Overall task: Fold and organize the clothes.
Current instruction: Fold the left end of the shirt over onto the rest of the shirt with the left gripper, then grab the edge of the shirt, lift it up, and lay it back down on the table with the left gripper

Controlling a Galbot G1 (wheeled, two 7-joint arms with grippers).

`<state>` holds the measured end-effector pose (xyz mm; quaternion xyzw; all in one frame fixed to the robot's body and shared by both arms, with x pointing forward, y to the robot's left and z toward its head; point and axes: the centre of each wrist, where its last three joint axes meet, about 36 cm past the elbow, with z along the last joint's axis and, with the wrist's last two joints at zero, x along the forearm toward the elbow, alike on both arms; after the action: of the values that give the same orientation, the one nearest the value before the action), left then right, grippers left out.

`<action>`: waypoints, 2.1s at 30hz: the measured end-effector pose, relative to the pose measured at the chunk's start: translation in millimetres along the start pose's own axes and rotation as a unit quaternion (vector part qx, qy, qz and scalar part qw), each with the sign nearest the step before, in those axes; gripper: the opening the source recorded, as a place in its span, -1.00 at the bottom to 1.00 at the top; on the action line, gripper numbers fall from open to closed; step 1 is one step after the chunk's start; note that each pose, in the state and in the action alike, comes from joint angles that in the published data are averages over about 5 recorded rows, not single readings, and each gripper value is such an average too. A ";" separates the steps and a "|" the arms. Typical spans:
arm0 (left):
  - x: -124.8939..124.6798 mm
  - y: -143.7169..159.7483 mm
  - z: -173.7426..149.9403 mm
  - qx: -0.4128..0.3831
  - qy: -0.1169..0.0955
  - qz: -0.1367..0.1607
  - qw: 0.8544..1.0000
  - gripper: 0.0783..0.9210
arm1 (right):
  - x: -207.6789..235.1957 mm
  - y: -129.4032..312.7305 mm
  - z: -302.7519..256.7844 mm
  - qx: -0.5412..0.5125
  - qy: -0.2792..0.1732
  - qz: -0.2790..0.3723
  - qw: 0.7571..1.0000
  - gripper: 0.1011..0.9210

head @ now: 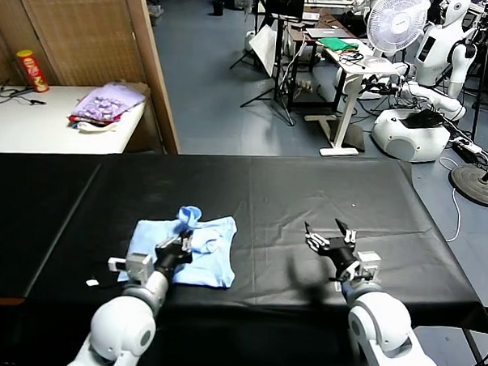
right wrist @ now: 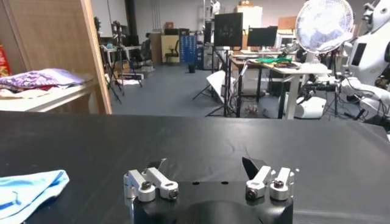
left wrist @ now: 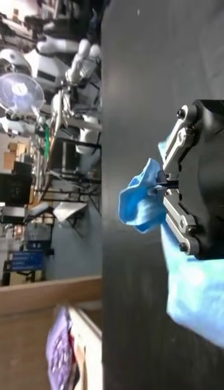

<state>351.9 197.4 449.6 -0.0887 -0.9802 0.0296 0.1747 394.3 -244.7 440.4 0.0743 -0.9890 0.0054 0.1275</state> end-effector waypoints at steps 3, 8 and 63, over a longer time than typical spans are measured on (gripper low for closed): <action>-2.5 -4.5 4.8 0.003 0.001 0.000 1.000 -0.84 | -1.0 -0.1 0.8 0.001 0.001 -0.001 1.000 0.70; -8.7 -11.7 11.0 0.012 0.002 0.000 1.000 -0.84 | -1.4 1.0 2.8 0.002 0.005 -0.004 1.000 0.70; -4.1 152.1 60.3 0.334 -0.003 -0.048 0.941 0.13 | -14.7 29.5 18.8 0.013 0.024 -0.072 0.997 0.70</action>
<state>359.5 344.5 378.2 0.0222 -0.9178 0.3467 0.1924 399.3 -214.0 418.6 0.1469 -0.9775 0.0111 0.1507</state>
